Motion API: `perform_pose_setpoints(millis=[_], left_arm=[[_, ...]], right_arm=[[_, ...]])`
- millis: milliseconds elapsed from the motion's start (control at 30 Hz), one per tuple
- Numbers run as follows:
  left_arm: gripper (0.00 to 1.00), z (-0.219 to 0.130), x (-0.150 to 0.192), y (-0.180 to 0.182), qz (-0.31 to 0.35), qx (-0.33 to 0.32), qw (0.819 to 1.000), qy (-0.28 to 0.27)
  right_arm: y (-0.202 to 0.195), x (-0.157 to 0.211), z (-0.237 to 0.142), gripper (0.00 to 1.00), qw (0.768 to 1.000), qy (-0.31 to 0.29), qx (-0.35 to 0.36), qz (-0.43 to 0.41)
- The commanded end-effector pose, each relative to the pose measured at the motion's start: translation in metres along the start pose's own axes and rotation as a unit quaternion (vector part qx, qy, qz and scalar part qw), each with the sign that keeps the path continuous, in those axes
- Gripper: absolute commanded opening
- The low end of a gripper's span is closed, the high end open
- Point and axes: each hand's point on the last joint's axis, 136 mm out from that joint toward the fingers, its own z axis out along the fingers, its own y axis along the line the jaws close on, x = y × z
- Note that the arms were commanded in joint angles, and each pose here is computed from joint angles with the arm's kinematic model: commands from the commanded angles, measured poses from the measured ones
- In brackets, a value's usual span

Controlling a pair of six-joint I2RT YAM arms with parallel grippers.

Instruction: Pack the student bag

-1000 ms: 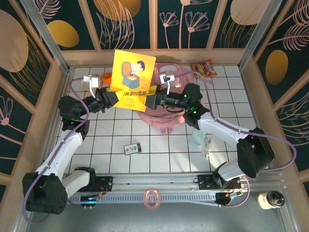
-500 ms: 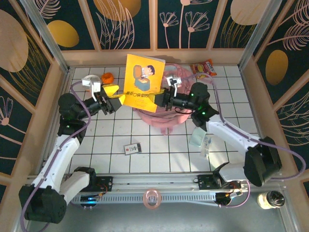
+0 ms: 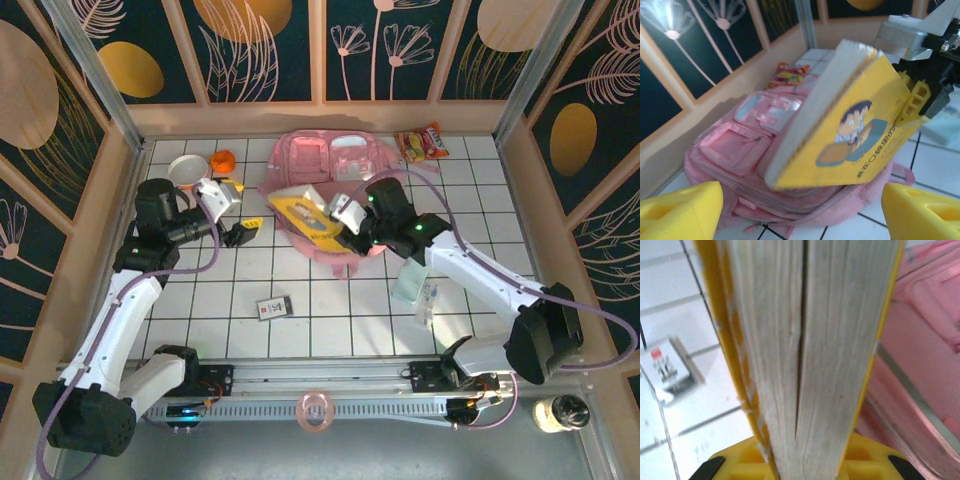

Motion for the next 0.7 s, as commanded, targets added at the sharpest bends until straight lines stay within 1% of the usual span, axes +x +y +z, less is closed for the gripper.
perform_pose_setpoints(millis=[0,100,267,300,333,367,400,433,467,500,533,567,600,667], left_arm=[[0.83,0.011,0.018,-0.015,0.072,0.037,0.996,0.046],[0.84,0.025,0.032,-0.026,0.078,0.065,0.992,0.079],[0.84,0.040,0.039,-0.037,0.067,0.098,0.989,0.086],[0.82,0.043,0.026,-0.035,0.072,0.101,0.990,0.073],[0.80,0.045,0.025,-0.038,0.070,0.108,0.989,0.070],[0.75,0.048,0.025,-0.041,0.069,0.115,0.989,0.069],[0.65,0.051,0.024,-0.046,0.067,0.125,0.988,0.066],[0.45,0.052,0.022,-0.049,0.063,0.136,0.987,0.060],[0.22,0.053,0.018,-0.052,0.053,0.144,0.987,0.050],[0.09,0.053,0.015,-0.054,0.047,0.150,0.987,0.041],[0.00,0.052,0.010,-0.055,0.048,0.152,0.987,0.028],[0.00,0.052,0.006,-0.055,0.045,0.147,0.988,0.015],[0.00,0.052,0.003,-0.054,0.037,0.140,0.990,0.005],[0.00,0.050,-0.008,-0.056,0.021,0.142,0.989,-0.030]], right_arm=[[0.000,-0.020,-0.008,0.00,0.992,-0.005,0.013,-0.124],[0.008,-0.024,-0.004,0.00,0.988,-0.008,-0.004,-0.152],[0.016,-0.023,0.004,0.00,0.984,0.008,-0.031,-0.175],[0.018,-0.024,0.003,0.00,0.983,0.006,-0.038,-0.177],[0.019,-0.027,0.003,0.00,0.983,0.002,-0.043,-0.180],[0.020,-0.030,0.002,0.00,0.982,-0.006,-0.047,-0.182],[0.021,-0.034,0.001,0.00,0.981,-0.014,-0.051,-0.184],[0.022,-0.038,-0.001,0.00,0.981,-0.023,-0.051,-0.185],[0.019,-0.043,-0.003,0.00,0.982,-0.034,-0.047,-0.181],[0.018,-0.048,-0.007,0.03,0.982,-0.047,-0.047,-0.175],[0.015,-0.055,-0.012,0.13,0.983,-0.067,-0.047,-0.163],[0.012,-0.060,-0.020,0.24,0.984,-0.090,-0.048,-0.143],[0.009,-0.062,-0.028,0.34,0.984,-0.112,-0.052,-0.128],[0.001,-0.059,-0.050,0.50,0.981,-0.169,-0.054,-0.079]])
